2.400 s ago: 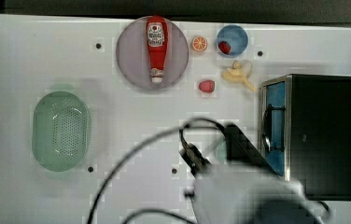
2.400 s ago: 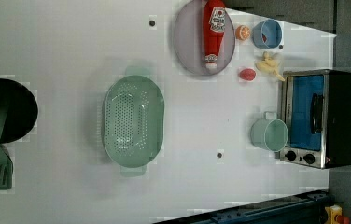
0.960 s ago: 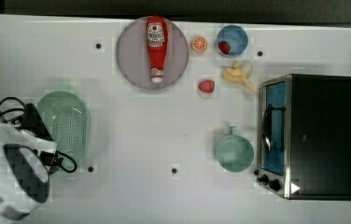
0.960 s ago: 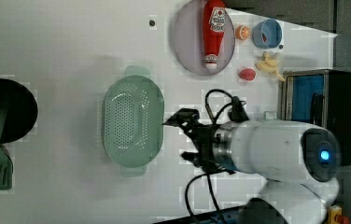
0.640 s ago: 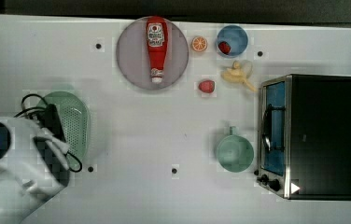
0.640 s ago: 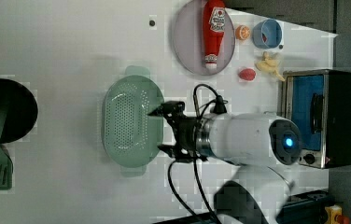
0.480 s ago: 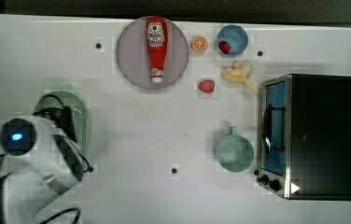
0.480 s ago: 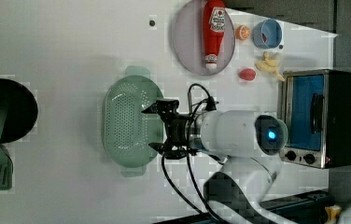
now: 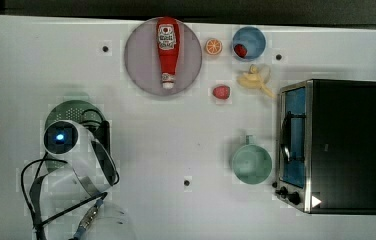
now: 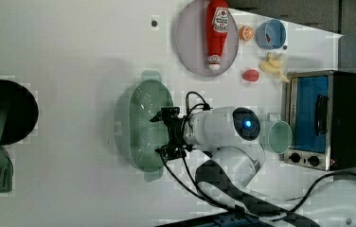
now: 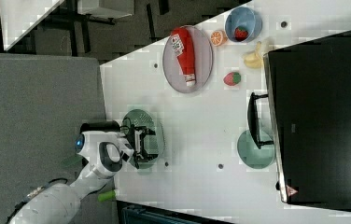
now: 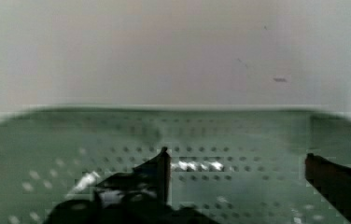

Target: Drag strainer left to right.

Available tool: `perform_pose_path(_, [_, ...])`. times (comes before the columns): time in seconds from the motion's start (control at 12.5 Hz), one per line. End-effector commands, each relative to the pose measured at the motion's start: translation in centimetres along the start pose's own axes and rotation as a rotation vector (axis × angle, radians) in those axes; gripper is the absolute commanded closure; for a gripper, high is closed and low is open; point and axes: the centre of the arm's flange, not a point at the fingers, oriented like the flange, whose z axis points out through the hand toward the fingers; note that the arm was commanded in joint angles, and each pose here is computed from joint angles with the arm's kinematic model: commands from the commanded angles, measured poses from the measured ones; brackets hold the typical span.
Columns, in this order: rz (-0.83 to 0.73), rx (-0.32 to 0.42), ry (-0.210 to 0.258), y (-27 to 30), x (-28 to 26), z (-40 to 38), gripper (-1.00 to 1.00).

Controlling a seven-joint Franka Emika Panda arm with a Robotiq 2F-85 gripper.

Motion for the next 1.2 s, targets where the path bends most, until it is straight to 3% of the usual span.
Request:
perform_pose_path(0.08, [0.027,0.09,0.0,-1.7,-1.0,-1.8,-1.0])
perform_pose_path(0.56, [0.067,0.088,0.029,-1.6,1.9,-1.6,-1.0])
perform_pose_path(1.2, [0.127,0.085,0.074,-1.8,10.9,-2.7,-1.0])
